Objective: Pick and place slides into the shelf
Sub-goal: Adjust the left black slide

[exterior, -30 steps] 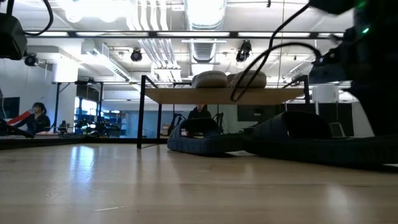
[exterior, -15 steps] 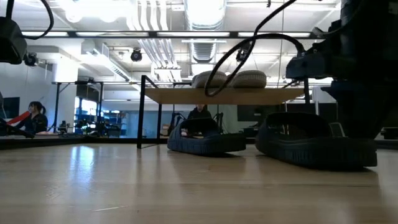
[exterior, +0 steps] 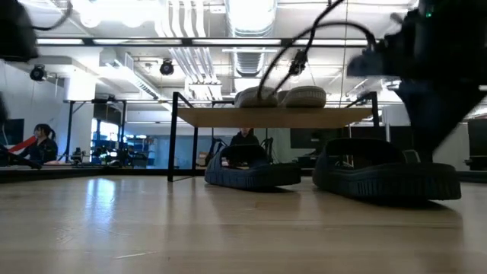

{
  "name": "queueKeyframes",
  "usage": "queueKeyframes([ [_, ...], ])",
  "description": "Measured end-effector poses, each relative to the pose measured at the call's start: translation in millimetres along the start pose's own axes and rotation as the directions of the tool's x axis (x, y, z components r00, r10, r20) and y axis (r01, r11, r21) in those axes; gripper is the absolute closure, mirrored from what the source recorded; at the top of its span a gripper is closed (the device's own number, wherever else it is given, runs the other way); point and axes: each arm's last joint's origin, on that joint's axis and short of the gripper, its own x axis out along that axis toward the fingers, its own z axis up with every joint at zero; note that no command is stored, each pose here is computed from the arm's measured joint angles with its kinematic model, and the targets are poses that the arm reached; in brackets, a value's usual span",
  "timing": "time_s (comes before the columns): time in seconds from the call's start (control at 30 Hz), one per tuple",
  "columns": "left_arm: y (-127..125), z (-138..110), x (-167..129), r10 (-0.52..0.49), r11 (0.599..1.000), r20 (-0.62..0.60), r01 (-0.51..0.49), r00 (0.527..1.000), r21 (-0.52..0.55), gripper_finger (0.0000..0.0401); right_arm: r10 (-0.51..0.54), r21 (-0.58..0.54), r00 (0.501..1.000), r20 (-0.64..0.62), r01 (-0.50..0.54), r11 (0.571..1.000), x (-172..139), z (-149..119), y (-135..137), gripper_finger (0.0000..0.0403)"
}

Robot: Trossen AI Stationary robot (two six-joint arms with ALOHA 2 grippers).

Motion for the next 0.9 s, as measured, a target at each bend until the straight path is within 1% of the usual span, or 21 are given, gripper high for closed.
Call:
queueKeyframes([
  [0.13, 7, 22, 0, 0.046, 0.994, 0.131, -0.032, 0.99, -0.106, 0.0278, 0.076, 0.07, 0.995, 0.059, -0.08, 0.994, -16, 7, -3, 0.0394],
  [0.23, 17, 45, 0, 0.092, 0.979, 0.203, -0.051, 0.975, -0.196, 0.0281, 0.111, 0.088, 0.991, 0.069, -0.117, 0.989, -26, 12, -8, 0.0394],
  [0.3, 26, 60, 0, 0.138, 0.964, 0.245, -0.073, 0.96, -0.257, 0.0289, 0.095, 0.082, 0.993, 0.073, -0.101, 0.992, -29, 14, -14, 0.0394],
  [0.4, 41, 81, 2, 0.218, 0.942, 0.288, -0.123, 0.932, -0.313, 0.0313, 0.047, 0.06, 0.996, 0.071, -0.051, 0.997, -33, 17, -24, 0.0394],
  [0.47, 53, 92, 5, 0.277, 0.92, 0.303, -0.16, 0.912, -0.358, 0.0332, 0.021, 0.021, 0.998, 0.056, -0.022, 1.0, -34, 19, -31, 0.0394],
  [0.53, 64, 103, 6, 0.321, 0.897, 0.319, -0.178, 0.892, -0.405, 0.0349, 0.012, -0.021, 0.999, 0.051, -0.011, 1.0, -35, 21, -38, 0.0394],
  [0.63, 74, 119, 11, 0.338, 0.875, 0.368, -0.146, 0.866, -0.461, 0.037, 0.023, -0.058, 0.999, 0.047, -0.02, 0.998, -36, 25, -51, 0.0394],
  [0.77, 78, 144, 20, 0.323, 0.862, 0.452, -0.061, 0.832, -0.504, 0.0384, 0.023, -0.063, 0.998, 0.053, -0.02, 0.998, -32, 31, -73, 0.0394],
  [0.8, 79, 150, 23, 0.33, 0.857, 0.457, -0.059, 0.826, -0.512, 0.0385, 0.025, -0.057, 0.998, 0.056, -0.022, 0.998, -31, 32, -79, 0.0394],
  [0.9, 83, 163, 35, 0.374, 0.838, 0.433, -0.1, 0.82, -0.536, 0.0386, 0.041, -0.04, 0.998, 0.057, -0.039, 0.998, -29, 35, -94, 0.0394],
])
